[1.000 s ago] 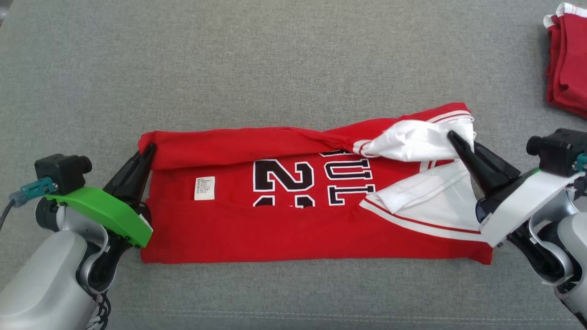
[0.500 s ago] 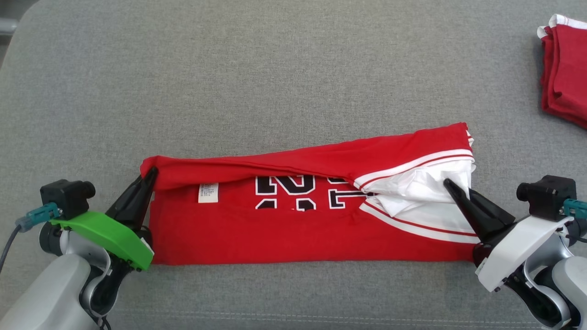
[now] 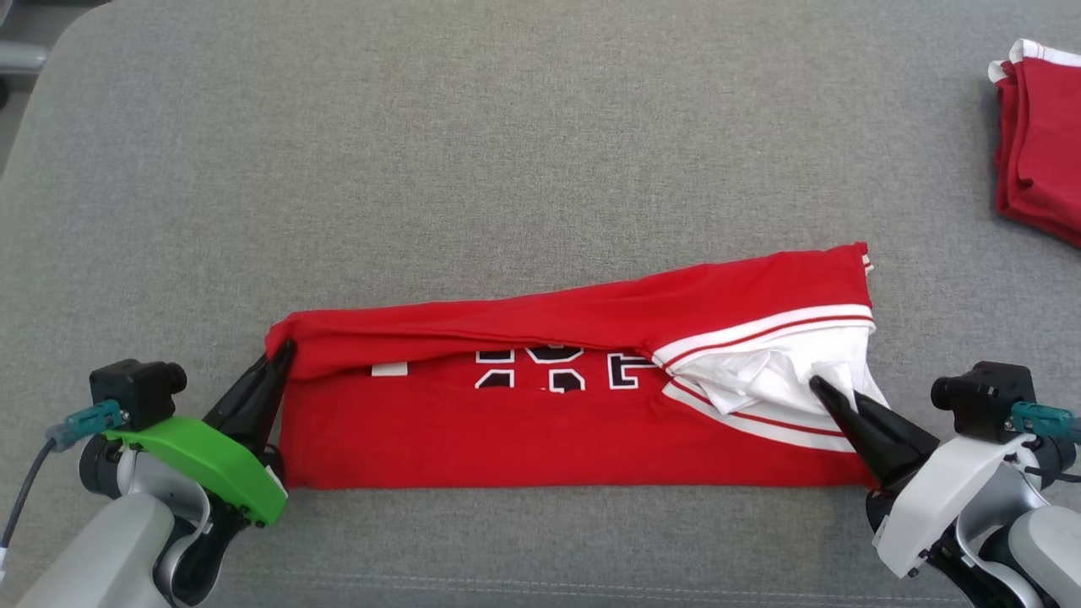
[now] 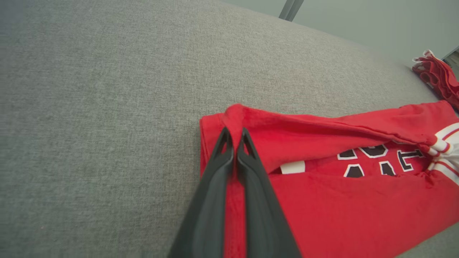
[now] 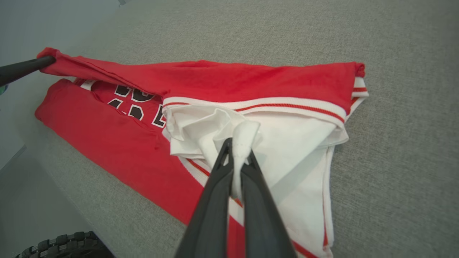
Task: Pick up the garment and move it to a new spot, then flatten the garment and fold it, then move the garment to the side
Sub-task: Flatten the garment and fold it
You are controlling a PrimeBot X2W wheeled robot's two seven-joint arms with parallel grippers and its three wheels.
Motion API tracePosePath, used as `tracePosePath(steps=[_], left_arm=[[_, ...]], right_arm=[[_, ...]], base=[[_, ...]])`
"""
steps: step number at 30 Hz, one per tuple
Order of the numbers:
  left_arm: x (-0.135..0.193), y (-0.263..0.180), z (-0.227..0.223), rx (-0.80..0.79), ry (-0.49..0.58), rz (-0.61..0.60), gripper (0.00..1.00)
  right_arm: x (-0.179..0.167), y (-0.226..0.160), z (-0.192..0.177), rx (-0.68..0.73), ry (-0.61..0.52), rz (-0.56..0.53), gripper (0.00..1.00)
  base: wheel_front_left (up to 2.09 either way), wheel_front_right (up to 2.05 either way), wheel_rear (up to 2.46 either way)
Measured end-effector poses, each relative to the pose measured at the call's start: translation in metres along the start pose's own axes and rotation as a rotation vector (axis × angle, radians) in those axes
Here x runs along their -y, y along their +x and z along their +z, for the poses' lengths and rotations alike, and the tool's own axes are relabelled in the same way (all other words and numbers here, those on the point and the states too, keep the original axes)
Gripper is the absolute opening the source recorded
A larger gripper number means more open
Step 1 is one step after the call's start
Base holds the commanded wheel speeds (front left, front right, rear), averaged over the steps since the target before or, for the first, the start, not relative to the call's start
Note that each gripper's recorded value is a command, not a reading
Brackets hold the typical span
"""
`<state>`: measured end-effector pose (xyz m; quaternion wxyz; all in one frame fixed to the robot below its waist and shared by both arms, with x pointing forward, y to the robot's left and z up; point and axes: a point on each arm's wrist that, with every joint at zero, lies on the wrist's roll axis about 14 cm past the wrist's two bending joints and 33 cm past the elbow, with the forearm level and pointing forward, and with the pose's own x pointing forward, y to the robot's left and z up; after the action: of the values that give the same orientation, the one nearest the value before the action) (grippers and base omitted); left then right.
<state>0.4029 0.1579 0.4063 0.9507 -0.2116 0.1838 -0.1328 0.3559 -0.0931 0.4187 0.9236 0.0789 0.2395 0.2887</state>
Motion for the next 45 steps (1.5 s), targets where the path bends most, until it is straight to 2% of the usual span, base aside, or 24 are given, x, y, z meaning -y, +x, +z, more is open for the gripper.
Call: tracePosePath(steps=[2,3,4,5,16,20,28,33,39,45], left_arm=[[-0.002,-0.002,-0.001,0.002,0.009,0.005,0.45],[-0.003,-0.004,-0.002,-0.003,0.019,0.006,0.68],[-0.004,-0.006,-0.003,-0.007,0.023,0.01,0.92],[-0.005,-0.008,-0.005,-0.013,0.028,0.013,1.0],[-0.005,-0.022,0.0,0.001,0.1,0.015,1.0],[-0.016,-0.029,0.01,0.035,0.123,0.073,1.0],[-0.003,-0.033,0.066,0.232,0.153,0.104,1.0],[0.002,-0.05,0.083,0.323,0.165,0.149,1.0],[0.016,-0.074,0.088,0.382,0.224,0.148,1.0],[0.027,-0.098,0.09,0.441,0.238,0.154,1.0]], right_arm=[[-0.002,-0.001,-0.003,-0.007,-0.009,0.004,0.46],[-0.003,-0.002,-0.003,-0.01,-0.012,0.004,0.64],[-0.004,-0.003,-0.004,-0.011,-0.016,0.004,1.0],[-0.004,-0.004,-0.004,-0.012,-0.022,0.003,1.0],[-0.007,-0.015,0.002,0.022,-0.037,-0.024,1.0],[-0.008,-0.022,0.003,0.047,-0.026,-0.049,1.0],[0.013,-0.039,0.024,0.153,-0.035,-0.149,1.0],[0.028,-0.052,0.038,0.233,-0.055,-0.214,1.0],[0.034,-0.067,0.017,0.226,0.021,-0.28,1.0],[0.044,-0.074,-0.003,0.192,0.09,-0.333,1.0]], base=[[0.0,0.0,0.0],[0.0,0.0,0.0],[0.0,0.0,0.0],[0.0,0.0,0.0],[0.0,0.0,0.0],[0.0,0.0,0.0],[0.0,0.0,0.0],[0.0,0.0,0.0],[0.0,0.0,0.0],[0.0,0.0,0.0]])
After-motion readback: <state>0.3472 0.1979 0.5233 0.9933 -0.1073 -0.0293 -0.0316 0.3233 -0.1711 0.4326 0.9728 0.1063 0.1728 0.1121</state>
